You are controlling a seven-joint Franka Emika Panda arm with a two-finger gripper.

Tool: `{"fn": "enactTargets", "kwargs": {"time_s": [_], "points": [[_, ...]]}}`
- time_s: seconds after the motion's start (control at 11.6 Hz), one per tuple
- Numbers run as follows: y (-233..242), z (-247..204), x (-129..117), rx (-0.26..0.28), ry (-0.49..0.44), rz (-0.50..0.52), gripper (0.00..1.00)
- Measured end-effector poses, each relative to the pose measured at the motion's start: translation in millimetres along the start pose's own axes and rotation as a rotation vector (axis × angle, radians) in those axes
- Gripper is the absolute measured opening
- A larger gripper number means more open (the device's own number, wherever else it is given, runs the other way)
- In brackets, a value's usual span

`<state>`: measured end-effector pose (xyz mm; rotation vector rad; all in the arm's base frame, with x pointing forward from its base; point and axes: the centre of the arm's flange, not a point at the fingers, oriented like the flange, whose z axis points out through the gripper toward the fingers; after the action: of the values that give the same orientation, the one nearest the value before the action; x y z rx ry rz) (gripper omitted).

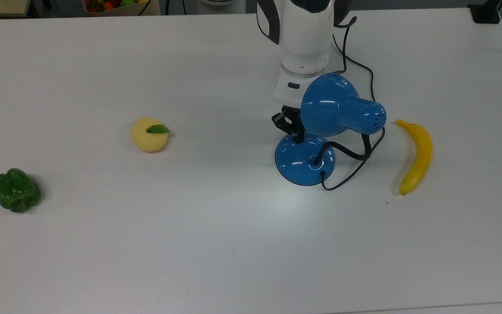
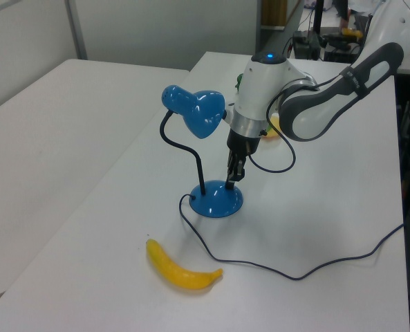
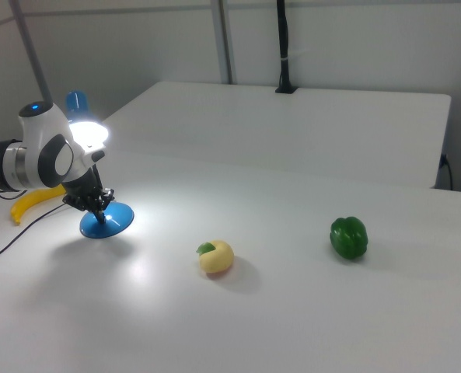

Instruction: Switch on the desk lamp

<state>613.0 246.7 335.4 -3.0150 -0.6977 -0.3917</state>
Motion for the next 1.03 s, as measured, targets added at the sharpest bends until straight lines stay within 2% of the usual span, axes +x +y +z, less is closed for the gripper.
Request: {"fn": "enactTargets", "kwargs": {"time_s": [0.43,0.77,1.03], "points": [[0,3,9,0.001,0.049,0.001,0.01],[2,2,9,0.000,0.047,0.004,0.01],[14,-20,4,-0.008,-0.069,0.020,0.01]]}}
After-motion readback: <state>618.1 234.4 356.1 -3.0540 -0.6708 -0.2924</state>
